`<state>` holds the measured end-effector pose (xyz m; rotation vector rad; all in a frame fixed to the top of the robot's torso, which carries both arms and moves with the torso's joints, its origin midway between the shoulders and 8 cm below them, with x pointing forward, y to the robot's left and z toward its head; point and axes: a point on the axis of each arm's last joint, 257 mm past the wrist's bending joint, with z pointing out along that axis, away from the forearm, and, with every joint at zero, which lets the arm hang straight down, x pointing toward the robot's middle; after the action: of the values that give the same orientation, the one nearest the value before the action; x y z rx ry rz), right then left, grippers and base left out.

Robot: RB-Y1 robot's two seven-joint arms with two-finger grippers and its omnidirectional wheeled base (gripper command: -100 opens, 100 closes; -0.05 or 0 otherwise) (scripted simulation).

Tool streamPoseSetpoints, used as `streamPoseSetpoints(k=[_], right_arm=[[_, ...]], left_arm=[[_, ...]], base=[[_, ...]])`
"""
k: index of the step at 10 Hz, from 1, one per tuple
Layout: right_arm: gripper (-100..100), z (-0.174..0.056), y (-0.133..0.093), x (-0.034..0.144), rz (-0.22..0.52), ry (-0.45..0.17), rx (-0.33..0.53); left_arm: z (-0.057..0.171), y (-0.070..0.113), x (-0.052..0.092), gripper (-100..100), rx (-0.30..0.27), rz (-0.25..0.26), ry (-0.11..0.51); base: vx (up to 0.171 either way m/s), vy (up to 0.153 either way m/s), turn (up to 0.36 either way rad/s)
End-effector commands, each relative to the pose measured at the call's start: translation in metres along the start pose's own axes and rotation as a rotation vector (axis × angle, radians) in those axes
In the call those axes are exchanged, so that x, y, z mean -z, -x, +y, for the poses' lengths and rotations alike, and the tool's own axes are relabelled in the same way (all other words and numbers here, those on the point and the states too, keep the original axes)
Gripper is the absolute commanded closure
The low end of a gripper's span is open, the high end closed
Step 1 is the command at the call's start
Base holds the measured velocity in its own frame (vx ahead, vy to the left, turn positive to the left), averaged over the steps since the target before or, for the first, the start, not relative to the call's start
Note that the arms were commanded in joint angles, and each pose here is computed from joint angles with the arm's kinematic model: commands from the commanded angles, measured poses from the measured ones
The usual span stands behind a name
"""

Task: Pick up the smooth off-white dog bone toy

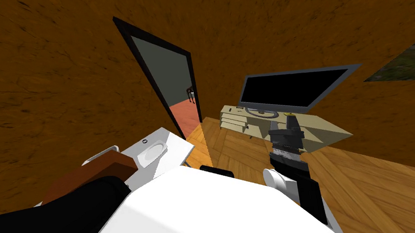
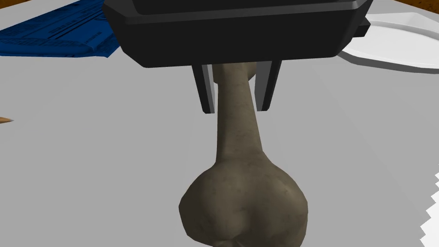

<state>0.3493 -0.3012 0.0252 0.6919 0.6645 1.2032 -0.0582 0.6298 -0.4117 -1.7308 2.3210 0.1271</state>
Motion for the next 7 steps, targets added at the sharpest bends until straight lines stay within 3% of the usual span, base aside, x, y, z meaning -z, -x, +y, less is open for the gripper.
streamPoseSetpoints(k=[1,2,3,6,7], right_arm=[[0,0.000,0.000,0.000,0.000,0.000,0.000],[0,0.000,0.000,0.000,0.000,0.000,0.000],[0,0.000,0.000,0.000,0.000,0.000,0.000],[0,0.000,0.000,0.000,0.000,0.000,0.000],[0,0.000,0.000,0.000,0.000,0.000,0.000]], left_arm=[[0.000,0.000,0.000,100,0.000,0.000,0.000],[0.000,0.000,0.000,0,0.000,0.000,0.000],[-0.004,0.004,0.005,100,-0.002,0.002,0.000],[-0.007,0.008,0.010,100,-0.005,0.004,0.001],[-0.007,0.008,0.010,0,-0.005,0.004,0.001]], base=[[0.000,0.000,0.000],[0.000,0.000,0.000],[-0.011,-0.011,0.028],[-0.016,-0.017,0.019],[0.000,0.000,0.000]])
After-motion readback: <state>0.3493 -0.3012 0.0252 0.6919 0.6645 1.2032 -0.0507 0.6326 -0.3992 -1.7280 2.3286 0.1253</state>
